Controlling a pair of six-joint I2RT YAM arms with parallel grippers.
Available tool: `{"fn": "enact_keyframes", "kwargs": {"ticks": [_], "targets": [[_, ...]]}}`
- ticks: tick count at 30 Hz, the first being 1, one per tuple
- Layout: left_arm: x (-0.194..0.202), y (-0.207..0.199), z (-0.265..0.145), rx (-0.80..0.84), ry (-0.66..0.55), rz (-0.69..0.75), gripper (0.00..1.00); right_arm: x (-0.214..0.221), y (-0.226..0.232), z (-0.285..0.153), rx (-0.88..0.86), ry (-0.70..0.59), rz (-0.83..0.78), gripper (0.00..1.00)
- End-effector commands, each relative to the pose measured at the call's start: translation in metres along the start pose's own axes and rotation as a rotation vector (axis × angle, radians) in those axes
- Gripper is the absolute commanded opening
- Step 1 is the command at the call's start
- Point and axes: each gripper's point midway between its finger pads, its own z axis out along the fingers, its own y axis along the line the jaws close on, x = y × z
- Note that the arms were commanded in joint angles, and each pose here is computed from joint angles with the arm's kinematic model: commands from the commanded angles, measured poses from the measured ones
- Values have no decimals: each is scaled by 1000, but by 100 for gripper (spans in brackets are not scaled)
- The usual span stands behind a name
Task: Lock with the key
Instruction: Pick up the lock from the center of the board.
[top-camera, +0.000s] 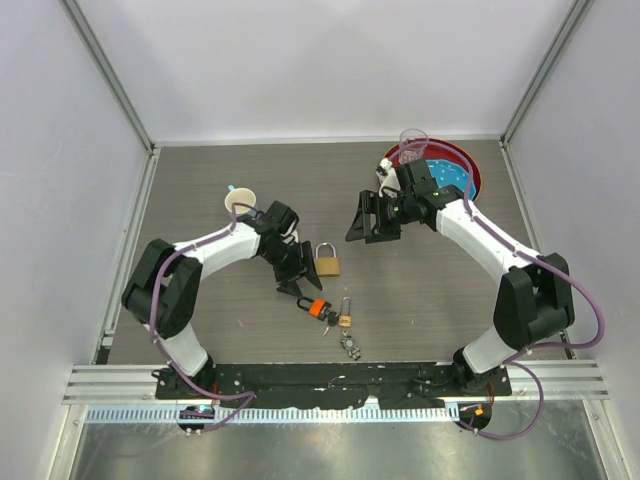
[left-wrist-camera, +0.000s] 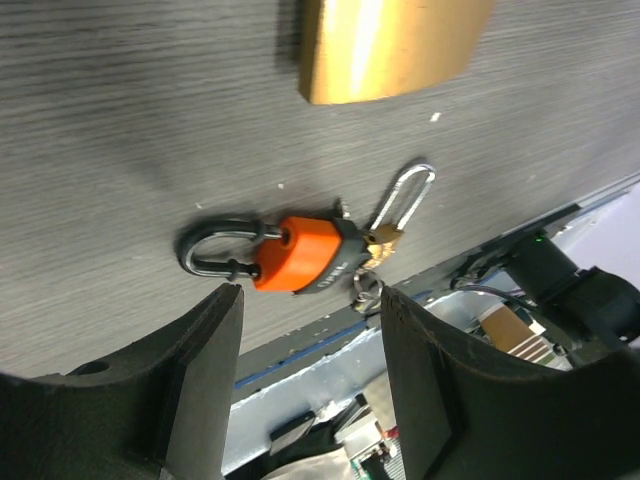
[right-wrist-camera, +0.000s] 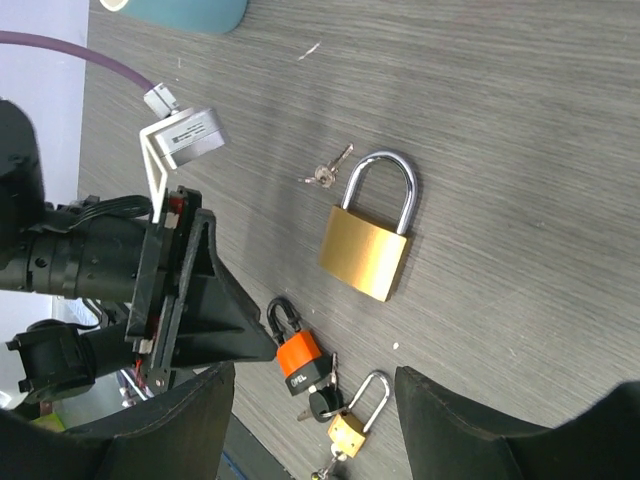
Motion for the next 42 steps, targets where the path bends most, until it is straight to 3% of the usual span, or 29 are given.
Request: {"fn": "enact_keyframes", "kwargs": {"ticks": [1, 17, 26, 32, 37, 42], "targets": [[6, 13, 9, -56, 44, 47, 59, -3, 6, -16, -5, -43, -40, 71], [-13, 7, 30, -67, 34, 99, 60, -9, 1, -23, 6, -59, -26, 71], [-20, -22, 27, -80, 4, 168, 60, -8, 0, -24, 7, -57, -21, 71], [-9, -51, 27, 11, 11, 242, 60, -8, 0, -23, 5, -56, -19, 71], [-9, -61, 11, 20, -26, 262, 60, -12, 2, -27, 2, -70, -27, 71], [-9, -49, -19, -102, -91, 216, 60, -12, 4, -30, 1, -73, -28, 71]]}}
